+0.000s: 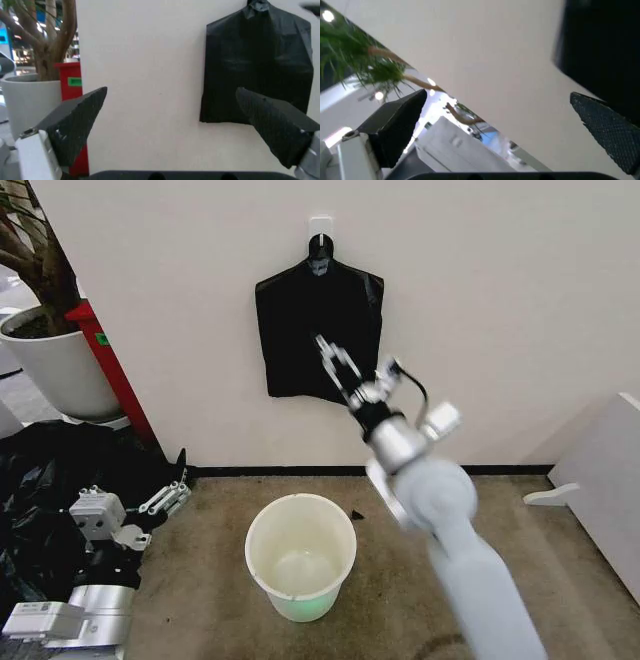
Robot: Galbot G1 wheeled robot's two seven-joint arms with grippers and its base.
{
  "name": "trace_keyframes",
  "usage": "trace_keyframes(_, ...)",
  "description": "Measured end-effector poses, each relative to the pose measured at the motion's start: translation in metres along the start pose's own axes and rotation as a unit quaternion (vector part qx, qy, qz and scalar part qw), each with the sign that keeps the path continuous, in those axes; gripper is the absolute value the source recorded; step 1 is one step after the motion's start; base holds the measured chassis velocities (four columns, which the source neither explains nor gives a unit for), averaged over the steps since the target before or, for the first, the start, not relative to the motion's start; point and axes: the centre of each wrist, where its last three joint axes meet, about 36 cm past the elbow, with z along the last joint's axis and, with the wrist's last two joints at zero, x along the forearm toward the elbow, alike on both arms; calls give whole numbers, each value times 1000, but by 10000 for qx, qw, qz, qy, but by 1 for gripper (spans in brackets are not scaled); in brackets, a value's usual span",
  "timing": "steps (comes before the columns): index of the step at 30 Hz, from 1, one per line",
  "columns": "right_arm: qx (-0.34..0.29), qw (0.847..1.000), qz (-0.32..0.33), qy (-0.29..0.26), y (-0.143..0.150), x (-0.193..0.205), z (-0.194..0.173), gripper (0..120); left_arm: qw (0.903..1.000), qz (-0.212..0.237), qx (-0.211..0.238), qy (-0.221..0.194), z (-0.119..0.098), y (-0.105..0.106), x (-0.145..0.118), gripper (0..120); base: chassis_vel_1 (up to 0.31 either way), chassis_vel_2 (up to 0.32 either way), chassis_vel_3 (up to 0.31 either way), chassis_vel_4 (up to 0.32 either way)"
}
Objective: Place the garbage bag over the trash bin.
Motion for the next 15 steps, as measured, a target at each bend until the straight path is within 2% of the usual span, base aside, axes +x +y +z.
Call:
trace_keyframes(5,-223,9997,95,18,7,-40,-7,100,10000,-48,-16,5,2,-3,4,100,0,0,0,0)
trace_keyframes(10,80,9989,452,-108,-2,-89,-31,100,10000,-55,48,-22,3,-7,5,100,0,0,0,0)
trace_keyframes(15,316,9956,862,-206,-10,-113,-45,100,9999,-92,75,-37,4,-9,6,100,0,0,0,0)
